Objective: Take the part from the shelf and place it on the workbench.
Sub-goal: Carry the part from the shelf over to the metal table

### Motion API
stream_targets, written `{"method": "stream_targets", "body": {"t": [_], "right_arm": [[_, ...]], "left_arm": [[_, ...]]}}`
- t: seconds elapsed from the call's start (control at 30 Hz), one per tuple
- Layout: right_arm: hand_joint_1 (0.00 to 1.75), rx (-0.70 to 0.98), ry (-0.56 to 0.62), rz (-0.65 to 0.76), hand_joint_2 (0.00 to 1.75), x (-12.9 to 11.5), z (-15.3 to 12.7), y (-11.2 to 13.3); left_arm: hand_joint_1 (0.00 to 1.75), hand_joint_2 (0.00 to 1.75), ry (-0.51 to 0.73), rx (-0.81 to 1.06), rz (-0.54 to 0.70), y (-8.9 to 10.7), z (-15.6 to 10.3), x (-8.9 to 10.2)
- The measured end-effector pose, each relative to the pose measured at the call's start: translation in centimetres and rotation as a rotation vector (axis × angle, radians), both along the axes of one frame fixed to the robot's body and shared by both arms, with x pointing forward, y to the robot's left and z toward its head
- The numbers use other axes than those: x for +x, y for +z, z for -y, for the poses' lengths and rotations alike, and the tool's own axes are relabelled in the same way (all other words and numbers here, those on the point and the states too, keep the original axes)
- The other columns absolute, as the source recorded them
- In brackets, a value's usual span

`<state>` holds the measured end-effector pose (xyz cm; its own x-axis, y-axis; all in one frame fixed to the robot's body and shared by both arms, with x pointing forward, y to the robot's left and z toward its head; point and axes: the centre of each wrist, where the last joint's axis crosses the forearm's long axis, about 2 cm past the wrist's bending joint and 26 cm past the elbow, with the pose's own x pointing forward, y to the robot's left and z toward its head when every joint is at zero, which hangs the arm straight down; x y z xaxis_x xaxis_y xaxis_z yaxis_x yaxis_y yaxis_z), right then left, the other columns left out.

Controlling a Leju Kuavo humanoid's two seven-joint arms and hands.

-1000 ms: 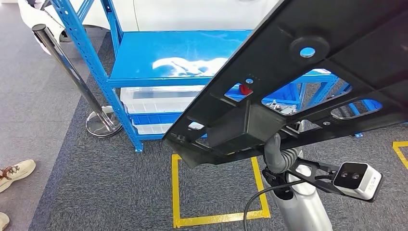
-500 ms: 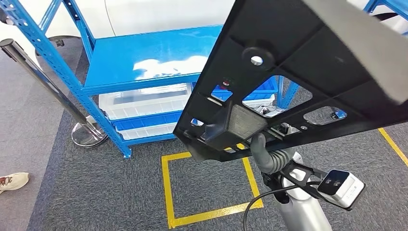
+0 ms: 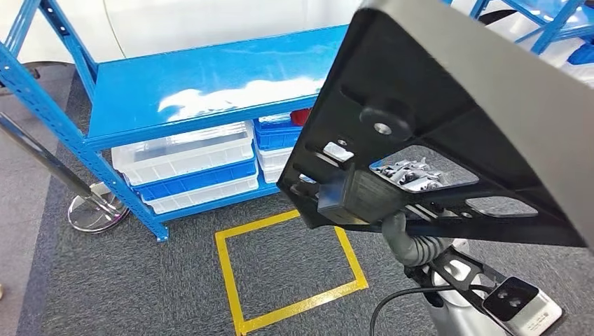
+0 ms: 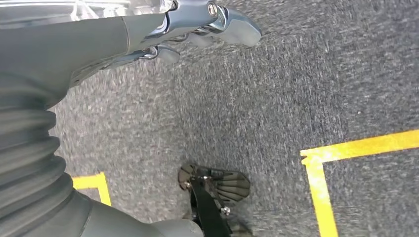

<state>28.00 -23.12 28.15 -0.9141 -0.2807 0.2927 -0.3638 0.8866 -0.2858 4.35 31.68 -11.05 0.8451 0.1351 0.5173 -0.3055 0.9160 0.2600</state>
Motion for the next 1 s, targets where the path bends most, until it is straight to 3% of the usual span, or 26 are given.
{"method": "stream_targets", "body": {"t": [0.6,1.0], "right_arm": [[1.75,0.012,0.17,-0.067,1.75,0.1,-0.1,1.0],[1.75,0.002,0.172,-0.076,1.75,0.5,1.1,0.9]], "left_arm": [[0.0,1.75,-0.054,-0.05,-0.039,0.0,1.9,0.2],[0.0,1.75,-0.073,-0.093,-0.036,-0.1,2.9,-0.1]]}}
